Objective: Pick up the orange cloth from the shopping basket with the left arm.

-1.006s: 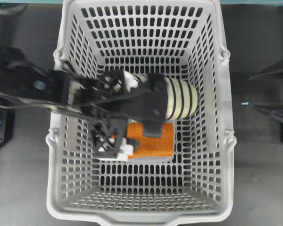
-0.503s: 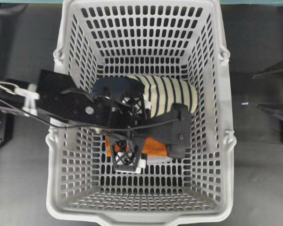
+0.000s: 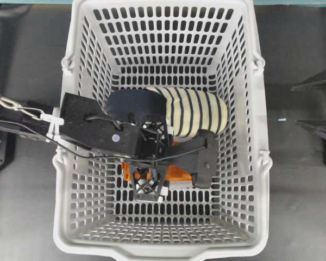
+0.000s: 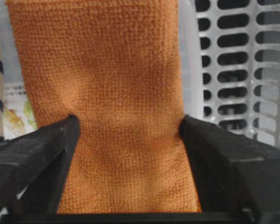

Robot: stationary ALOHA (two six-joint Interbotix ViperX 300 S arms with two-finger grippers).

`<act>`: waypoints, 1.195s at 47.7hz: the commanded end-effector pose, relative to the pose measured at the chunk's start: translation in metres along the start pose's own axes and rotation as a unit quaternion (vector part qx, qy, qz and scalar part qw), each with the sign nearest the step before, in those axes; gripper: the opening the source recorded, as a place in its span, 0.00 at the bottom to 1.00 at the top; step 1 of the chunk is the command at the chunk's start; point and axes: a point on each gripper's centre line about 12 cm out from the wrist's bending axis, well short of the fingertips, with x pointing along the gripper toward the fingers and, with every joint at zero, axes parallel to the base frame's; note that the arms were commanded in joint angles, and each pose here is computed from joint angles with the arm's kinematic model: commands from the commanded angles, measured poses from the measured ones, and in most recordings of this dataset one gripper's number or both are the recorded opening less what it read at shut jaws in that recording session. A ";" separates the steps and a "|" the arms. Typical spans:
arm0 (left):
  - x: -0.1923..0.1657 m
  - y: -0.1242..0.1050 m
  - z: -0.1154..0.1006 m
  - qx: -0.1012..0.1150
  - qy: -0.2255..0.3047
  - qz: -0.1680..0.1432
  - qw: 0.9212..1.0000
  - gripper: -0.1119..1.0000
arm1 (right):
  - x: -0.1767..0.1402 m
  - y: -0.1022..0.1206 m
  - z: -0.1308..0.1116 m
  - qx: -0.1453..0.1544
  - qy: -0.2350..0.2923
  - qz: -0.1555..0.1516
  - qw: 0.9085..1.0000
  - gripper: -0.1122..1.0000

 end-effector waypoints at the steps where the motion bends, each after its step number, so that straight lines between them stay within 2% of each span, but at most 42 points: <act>1: 0.001 0.002 -0.002 0.001 0.002 0.002 1.000 0.80 | 0.001 0.000 0.003 0.001 -0.005 -0.001 1.000 0.75; 4: -0.002 0.002 -0.002 0.004 0.001 0.002 1.000 0.69 | 0.001 0.000 0.003 0.001 -0.004 -0.001 1.000 0.75; 12: -0.022 0.003 0.006 0.009 -0.025 0.002 1.000 0.28 | 0.001 0.000 0.003 0.001 -0.005 -0.001 1.000 0.75; 14: -0.030 0.004 0.010 0.007 -0.033 0.003 0.999 0.24 | 0.000 0.000 0.003 0.001 -0.005 -0.001 1.000 0.75; 18: -0.052 0.006 0.018 0.006 -0.051 0.004 0.999 0.24 | -0.001 0.000 0.003 0.001 -0.006 -0.001 1.000 0.75; 29: -0.142 0.017 0.047 -0.007 -0.083 0.010 0.996 0.24 | -0.004 -0.001 0.006 0.001 -0.015 -0.003 1.000 0.75; 35: -0.189 0.023 0.059 -0.015 -0.094 0.014 0.995 0.24 | -0.004 -0.001 0.006 0.002 -0.017 -0.003 1.000 0.75; 39: -0.208 0.026 0.062 -0.020 -0.094 0.016 0.995 0.24 | -0.004 -0.001 0.006 0.001 -0.017 -0.003 1.000 0.75; 57: -0.214 0.028 0.063 -0.023 -0.075 0.017 0.997 0.24 | -0.004 -0.001 0.007 0.001 -0.018 -0.003 1.000 0.75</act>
